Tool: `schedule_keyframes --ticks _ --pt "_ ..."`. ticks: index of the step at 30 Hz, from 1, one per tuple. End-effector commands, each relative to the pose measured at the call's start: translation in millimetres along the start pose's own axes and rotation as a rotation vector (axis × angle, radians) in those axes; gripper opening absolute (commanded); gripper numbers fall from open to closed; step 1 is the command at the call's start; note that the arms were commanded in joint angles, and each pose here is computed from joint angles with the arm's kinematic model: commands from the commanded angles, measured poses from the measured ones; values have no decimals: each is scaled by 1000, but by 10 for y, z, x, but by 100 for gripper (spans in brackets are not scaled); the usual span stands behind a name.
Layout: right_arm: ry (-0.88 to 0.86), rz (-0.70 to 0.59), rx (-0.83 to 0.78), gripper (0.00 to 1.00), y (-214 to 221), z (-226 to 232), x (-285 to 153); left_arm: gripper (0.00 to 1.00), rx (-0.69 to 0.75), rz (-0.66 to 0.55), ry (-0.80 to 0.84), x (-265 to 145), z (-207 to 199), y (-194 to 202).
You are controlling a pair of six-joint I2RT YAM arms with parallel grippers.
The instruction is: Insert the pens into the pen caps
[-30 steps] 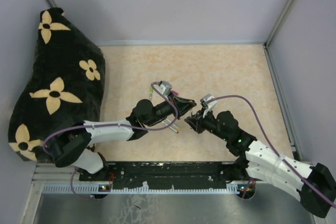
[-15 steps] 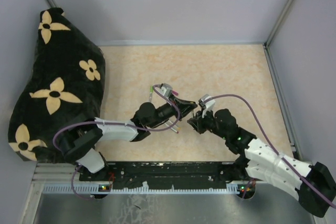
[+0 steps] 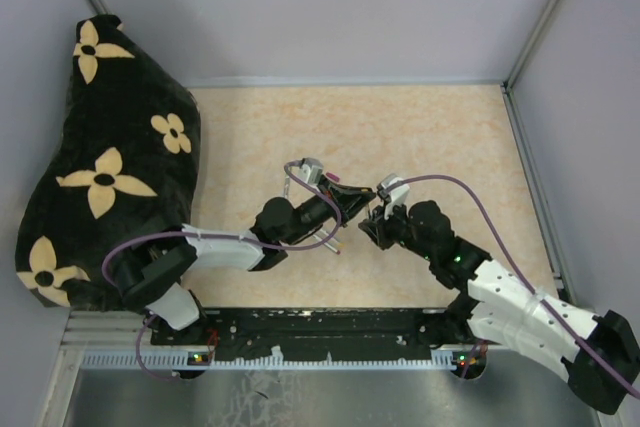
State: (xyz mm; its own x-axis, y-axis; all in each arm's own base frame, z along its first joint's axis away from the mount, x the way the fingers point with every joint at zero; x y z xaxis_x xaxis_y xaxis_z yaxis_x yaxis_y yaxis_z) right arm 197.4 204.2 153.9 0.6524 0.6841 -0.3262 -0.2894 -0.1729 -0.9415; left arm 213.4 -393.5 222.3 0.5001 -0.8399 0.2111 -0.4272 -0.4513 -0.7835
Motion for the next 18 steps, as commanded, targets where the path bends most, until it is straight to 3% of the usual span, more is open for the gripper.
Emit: schedule_keyframes --ticks 1,8,18 --pt "52 -590 -34 0 -1751 -43 -364 0 -39 416 -88 -455 184 1035" --pt "18 -431 -1 1 -1260 -13 -213 0 83 291 -170 -142 208 450" --pt "-22 -335 38 25 -840 38 -177 0 216 152 -243 225 405 -458"
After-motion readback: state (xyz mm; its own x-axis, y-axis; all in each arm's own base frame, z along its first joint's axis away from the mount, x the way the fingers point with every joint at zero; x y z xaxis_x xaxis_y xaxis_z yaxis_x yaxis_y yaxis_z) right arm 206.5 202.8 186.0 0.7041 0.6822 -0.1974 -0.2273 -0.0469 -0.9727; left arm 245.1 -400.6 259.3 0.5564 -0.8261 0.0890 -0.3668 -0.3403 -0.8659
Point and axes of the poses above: each gripper's point midway between its finger pads, its own x axis out along the fingers, its own z axis along the line the jaws close on, y = z × x, the point moved 2 cm from there along -x, back along the fingers, and after that the axes turned 5 degrees about -x, right-handed, at the moved point
